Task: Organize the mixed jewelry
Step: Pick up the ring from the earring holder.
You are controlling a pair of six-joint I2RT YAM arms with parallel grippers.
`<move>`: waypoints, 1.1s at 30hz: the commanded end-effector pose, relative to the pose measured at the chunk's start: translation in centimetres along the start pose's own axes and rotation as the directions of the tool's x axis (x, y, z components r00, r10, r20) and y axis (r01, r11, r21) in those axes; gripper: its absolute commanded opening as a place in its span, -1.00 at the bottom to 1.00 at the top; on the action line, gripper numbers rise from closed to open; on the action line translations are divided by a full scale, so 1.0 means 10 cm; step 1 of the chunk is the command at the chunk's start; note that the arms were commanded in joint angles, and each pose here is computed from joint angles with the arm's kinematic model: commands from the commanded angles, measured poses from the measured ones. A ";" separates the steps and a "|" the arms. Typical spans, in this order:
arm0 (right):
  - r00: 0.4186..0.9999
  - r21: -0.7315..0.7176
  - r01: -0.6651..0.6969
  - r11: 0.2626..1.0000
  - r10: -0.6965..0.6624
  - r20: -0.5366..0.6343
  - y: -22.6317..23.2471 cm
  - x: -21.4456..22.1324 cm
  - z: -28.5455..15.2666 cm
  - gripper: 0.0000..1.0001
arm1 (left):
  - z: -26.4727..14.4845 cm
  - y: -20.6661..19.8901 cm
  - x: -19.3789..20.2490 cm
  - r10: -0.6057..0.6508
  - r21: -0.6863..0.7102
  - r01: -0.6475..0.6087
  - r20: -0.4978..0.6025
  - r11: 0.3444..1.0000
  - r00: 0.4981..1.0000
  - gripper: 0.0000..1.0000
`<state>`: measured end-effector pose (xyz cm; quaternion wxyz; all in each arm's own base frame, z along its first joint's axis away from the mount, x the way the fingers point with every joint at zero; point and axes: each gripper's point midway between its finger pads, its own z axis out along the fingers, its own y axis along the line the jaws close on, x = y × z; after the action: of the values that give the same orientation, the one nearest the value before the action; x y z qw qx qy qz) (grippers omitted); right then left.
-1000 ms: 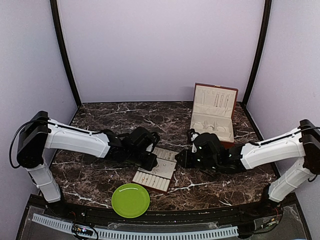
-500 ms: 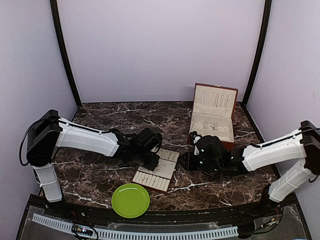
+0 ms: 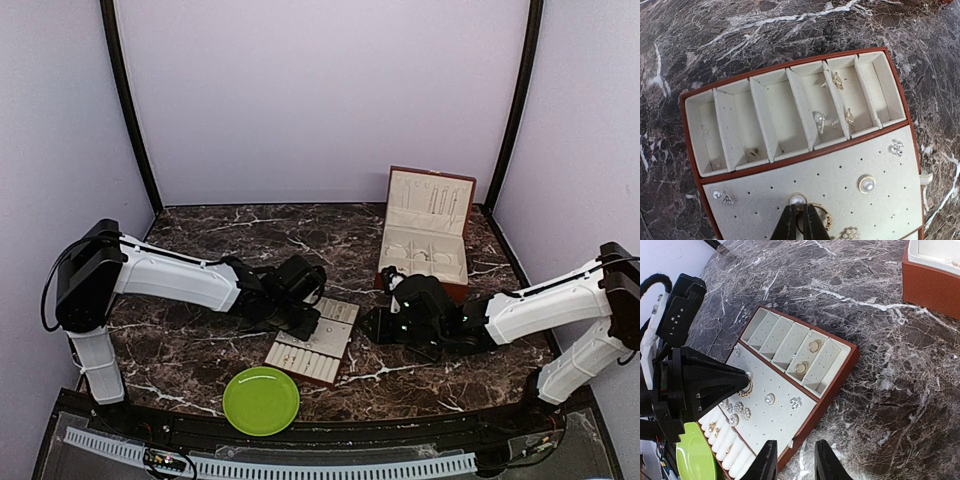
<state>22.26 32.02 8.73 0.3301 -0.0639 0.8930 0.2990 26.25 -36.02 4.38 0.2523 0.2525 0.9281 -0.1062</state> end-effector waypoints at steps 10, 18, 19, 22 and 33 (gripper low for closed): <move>0.999 -0.027 -0.021 0.999 0.022 0.041 0.05 -0.10 -0.02 -0.47 | 0.01 -0.01 0.31 0.002 0.007 -0.001 -0.102 1.000 0.995 -0.99; 0.997 -0.034 -0.022 0.999 0.024 0.070 0.09 -0.19 -0.05 -0.46 | -0.23 -0.03 0.10 -0.092 0.045 0.092 0.004 0.995 0.996 -1.00; 0.997 -0.039 -0.021 0.999 0.024 0.071 0.10 -0.20 -0.05 -0.46 | -0.27 -0.04 0.05 -0.109 0.055 0.107 0.026 0.993 0.994 -1.00; 0.997 -0.047 -0.015 0.999 0.019 0.070 0.14 -0.21 -0.03 -0.46 | -0.37 -0.06 -0.07 -0.164 0.088 0.156 0.086 0.984 0.983 -1.00; 0.997 -0.130 0.023 0.991 -0.012 0.083 0.40 -0.32 0.04 -0.46 | -0.48 -0.13 -0.18 -0.253 0.169 0.229 0.140 0.959 0.957 -1.00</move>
<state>22.93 33.62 10.35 0.3444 -0.0717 0.8781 0.3242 25.21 -35.91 8.21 0.2833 0.1627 0.9248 -0.1952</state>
